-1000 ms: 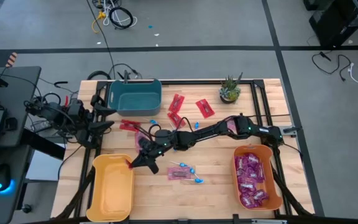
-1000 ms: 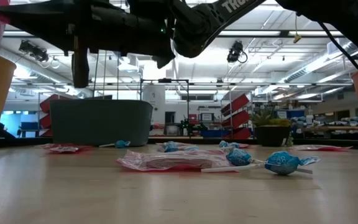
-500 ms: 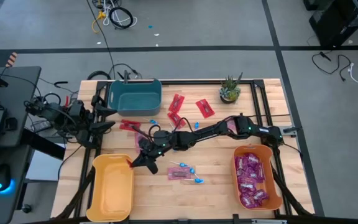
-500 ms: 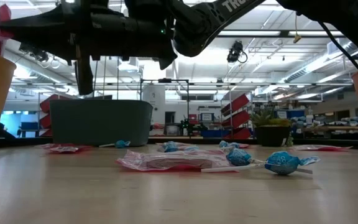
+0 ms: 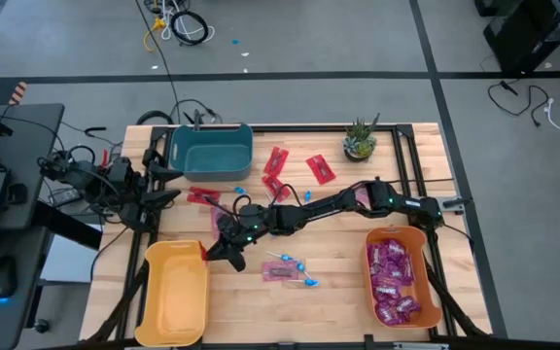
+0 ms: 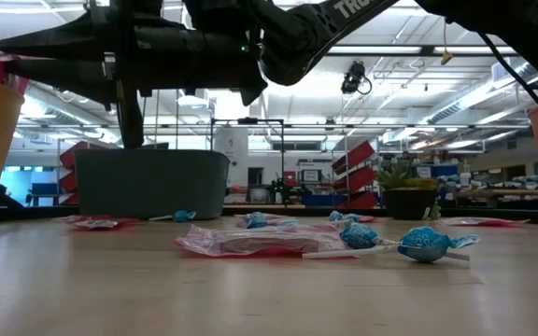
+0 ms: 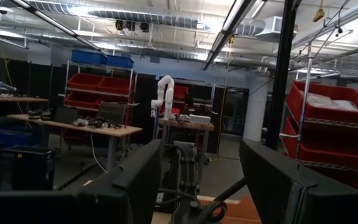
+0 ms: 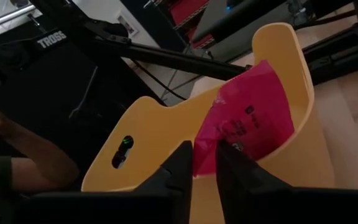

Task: Sort candy
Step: Put the red candy into the yellow bin

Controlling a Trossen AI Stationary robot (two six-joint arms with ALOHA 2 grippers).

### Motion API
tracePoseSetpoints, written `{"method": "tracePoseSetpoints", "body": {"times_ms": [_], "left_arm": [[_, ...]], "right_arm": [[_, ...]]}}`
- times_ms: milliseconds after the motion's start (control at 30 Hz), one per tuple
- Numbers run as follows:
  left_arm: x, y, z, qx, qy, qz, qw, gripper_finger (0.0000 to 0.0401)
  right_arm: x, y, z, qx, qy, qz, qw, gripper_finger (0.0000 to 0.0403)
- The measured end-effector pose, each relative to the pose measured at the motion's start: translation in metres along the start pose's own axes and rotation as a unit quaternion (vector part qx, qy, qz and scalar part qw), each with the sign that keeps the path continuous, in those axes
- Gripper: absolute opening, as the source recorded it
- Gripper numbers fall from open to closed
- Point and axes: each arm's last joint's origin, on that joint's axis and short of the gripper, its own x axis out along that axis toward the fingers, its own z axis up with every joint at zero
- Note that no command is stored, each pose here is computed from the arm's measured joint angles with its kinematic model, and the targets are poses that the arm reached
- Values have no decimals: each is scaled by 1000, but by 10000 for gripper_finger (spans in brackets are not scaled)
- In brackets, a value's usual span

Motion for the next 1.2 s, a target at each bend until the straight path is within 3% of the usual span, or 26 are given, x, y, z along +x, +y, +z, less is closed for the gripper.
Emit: {"method": "tracePoseSetpoints", "body": {"times_ms": [1200], "left_arm": [[0,0,0,0,1,0,1000,218]], "right_arm": [[0,-2,-3,1,8,-18,1000,78]]}}
